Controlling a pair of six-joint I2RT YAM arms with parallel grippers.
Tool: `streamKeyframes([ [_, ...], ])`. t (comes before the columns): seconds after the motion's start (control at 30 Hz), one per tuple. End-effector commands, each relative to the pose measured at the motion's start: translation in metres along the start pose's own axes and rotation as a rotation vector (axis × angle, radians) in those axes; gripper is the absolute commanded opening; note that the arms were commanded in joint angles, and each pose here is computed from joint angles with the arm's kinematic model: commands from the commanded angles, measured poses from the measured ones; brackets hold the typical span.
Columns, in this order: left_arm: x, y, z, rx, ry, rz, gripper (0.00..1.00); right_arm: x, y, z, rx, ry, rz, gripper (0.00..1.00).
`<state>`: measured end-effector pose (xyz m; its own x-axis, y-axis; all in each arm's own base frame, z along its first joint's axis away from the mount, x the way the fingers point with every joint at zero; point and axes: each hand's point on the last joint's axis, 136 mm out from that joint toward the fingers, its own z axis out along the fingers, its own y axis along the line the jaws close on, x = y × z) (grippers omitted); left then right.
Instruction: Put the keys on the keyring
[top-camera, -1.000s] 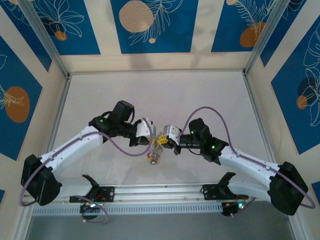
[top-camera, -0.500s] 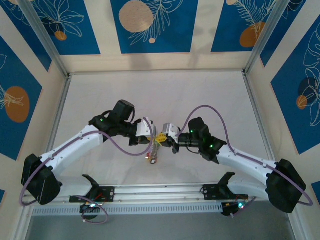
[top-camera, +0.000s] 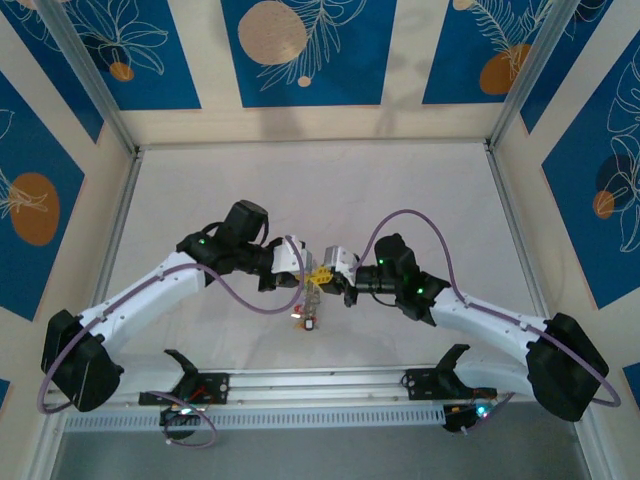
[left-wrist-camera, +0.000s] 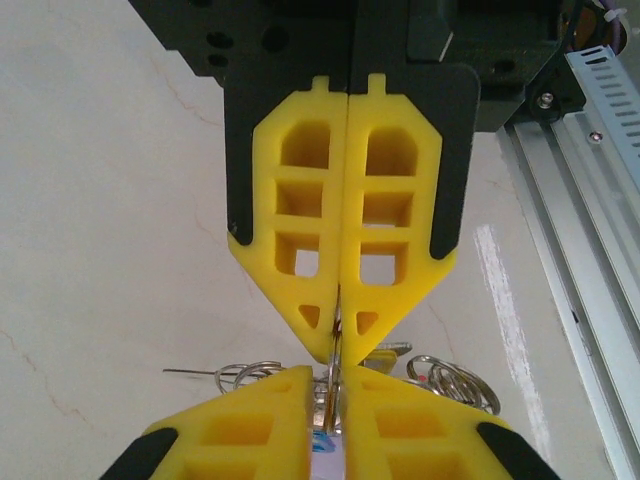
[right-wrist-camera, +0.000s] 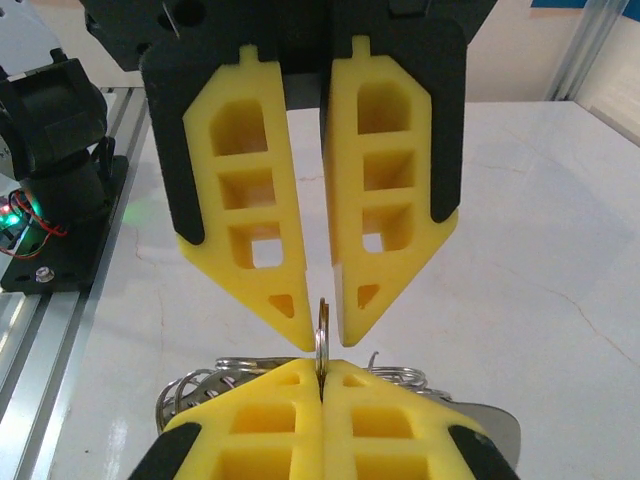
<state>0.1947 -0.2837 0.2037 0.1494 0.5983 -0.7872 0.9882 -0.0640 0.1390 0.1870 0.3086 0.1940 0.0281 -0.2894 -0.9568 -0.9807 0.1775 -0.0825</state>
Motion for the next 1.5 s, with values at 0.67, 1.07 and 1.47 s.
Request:
streamKeyframes([
  [0.67,0.016,0.007,0.007,-0.004,0.060,-0.005,0.00,-0.042,-0.009,-0.018,0.026,-0.179,-0.018,0.00],
  [1.07,0.016,0.005,0.011,0.029,0.057,-0.026,0.09,-0.041,-0.007,-0.020,0.017,-0.175,-0.024,0.00],
  [1.47,0.003,0.001,0.003,0.035,-0.030,-0.028,0.00,-0.031,-0.009,-0.017,0.026,-0.141,-0.024,0.00],
])
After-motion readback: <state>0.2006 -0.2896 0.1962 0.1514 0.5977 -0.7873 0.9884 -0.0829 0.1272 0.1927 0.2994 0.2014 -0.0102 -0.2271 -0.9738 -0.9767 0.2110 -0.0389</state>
